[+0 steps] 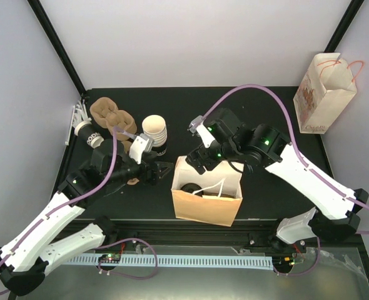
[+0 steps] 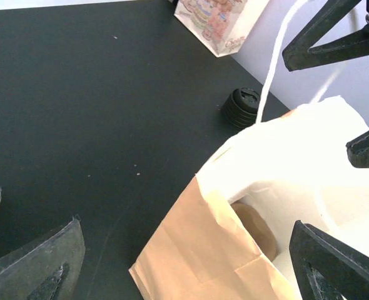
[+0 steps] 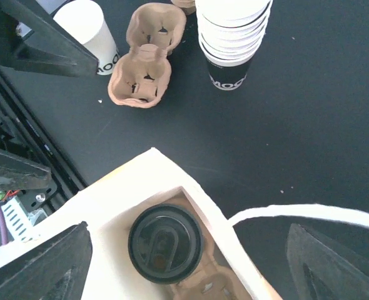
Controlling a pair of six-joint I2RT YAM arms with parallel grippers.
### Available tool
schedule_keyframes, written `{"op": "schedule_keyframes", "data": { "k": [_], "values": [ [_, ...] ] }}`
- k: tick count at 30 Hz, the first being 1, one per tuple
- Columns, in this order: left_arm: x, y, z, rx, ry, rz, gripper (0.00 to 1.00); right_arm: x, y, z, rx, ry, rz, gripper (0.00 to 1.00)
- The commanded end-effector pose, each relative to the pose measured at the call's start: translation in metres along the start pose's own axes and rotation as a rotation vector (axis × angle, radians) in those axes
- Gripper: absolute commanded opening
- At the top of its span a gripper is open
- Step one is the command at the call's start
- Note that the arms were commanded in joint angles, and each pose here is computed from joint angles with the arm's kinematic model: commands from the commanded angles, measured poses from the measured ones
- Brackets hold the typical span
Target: Pack the takeout coffee
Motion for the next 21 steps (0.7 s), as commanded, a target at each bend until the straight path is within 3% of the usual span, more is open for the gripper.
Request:
{"op": "schedule_keyframes", "data": {
  "k": [1, 13, 21],
  "values": [
    [-0.003, -0.012, -0.002, -0.007, 0.032, 0.098, 0.91, 0.025, 0.005, 0.000, 0.025, -0.047, -0.042, 0.85],
    [-0.014, -0.015, 0.011, 0.067, 0.138, 0.160, 0.87, 0.070, -0.006, 0.020, 0.078, -0.124, 0.042, 0.78],
    [0.003, -0.018, 0.003, 0.052, 0.061, 0.135, 0.90, 0.043, -0.016, 0.060, 0.054, -0.001, 0.123, 0.65]
  ]
}}
Point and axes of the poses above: each gripper's point midway between its finger pads, its own x axis back along the fingers, its own y axis along the line the jaws close on, z = x × y, the point moved 7 cm from there along x, back along the fingers, and after that the axes turned 8 degrees about x, right-handed, at the moved point
